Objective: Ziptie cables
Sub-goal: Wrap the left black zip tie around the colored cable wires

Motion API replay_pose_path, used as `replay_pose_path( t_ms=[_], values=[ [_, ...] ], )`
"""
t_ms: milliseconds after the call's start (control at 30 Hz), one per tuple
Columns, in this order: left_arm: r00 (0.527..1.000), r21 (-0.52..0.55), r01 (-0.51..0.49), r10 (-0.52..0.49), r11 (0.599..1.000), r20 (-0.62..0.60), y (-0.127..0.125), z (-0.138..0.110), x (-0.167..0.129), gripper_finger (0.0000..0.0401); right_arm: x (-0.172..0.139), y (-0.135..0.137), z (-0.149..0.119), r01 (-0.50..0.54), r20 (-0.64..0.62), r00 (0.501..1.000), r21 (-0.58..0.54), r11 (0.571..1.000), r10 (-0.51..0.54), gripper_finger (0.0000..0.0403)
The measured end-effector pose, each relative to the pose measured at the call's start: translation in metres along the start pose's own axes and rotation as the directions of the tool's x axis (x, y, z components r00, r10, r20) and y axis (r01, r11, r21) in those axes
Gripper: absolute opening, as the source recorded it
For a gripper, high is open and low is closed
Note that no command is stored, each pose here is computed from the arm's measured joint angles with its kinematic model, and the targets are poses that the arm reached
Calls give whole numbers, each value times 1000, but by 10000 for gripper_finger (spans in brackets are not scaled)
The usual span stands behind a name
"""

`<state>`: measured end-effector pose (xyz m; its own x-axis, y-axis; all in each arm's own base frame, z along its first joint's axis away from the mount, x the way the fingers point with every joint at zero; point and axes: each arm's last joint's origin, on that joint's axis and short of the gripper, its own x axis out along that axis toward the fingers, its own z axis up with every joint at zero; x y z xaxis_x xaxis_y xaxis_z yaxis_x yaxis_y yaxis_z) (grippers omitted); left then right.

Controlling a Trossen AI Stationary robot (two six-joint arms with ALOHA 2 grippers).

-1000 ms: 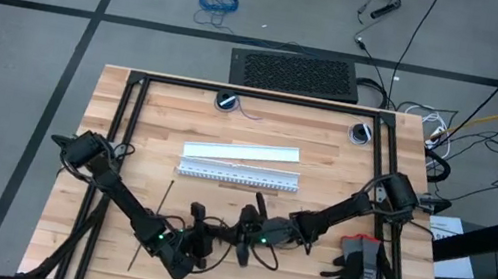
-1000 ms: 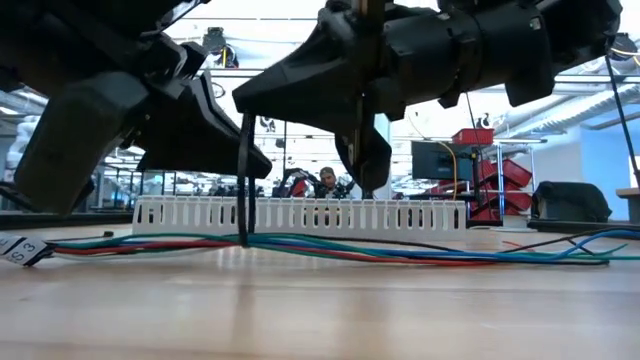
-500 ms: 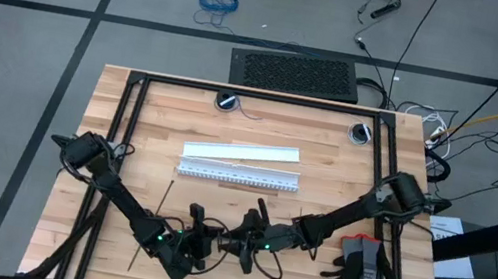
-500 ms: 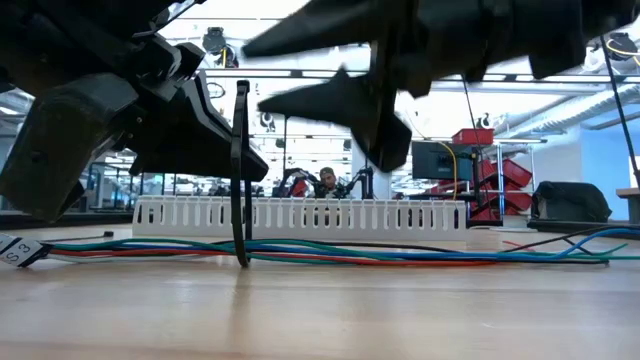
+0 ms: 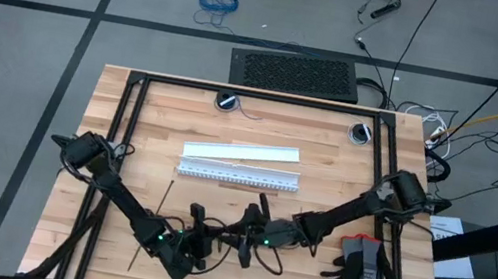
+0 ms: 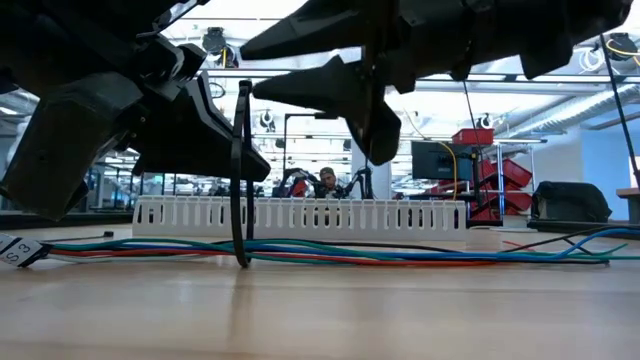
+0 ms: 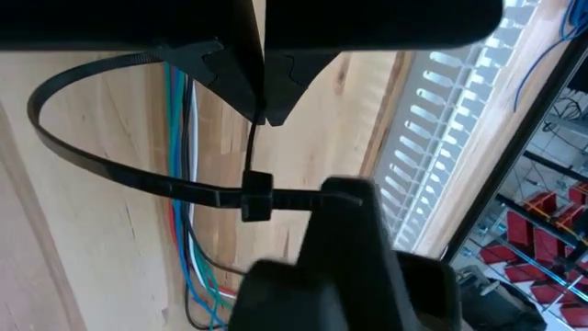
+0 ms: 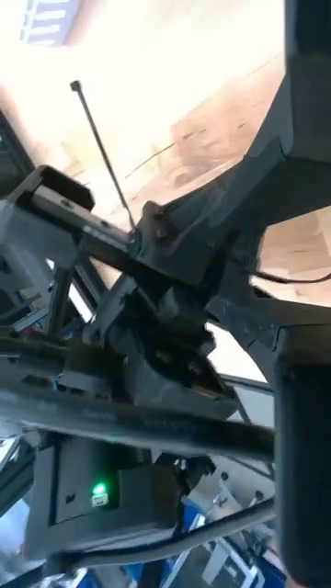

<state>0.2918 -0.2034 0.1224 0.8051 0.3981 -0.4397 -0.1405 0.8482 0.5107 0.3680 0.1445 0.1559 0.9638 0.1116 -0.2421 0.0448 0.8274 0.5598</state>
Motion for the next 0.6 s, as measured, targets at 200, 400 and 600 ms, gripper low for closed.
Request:
replay_pose_path(
  t_ms=[200,400,600],
  values=[
    [1000,1,0,0,1000,-1,0,0,0,0,1,-2,2,-7,2,1000,3,1000,7,109],
    [1000,1,0,0,1000,-1,0,0,0,0,2,-4,3,-2,-2,1000,12,1000,2,89],
    [1000,1,0,0,1000,-1,0,0,0,0,2,-4,3,-3,-1,1000,15,1000,3,70]
  ],
)
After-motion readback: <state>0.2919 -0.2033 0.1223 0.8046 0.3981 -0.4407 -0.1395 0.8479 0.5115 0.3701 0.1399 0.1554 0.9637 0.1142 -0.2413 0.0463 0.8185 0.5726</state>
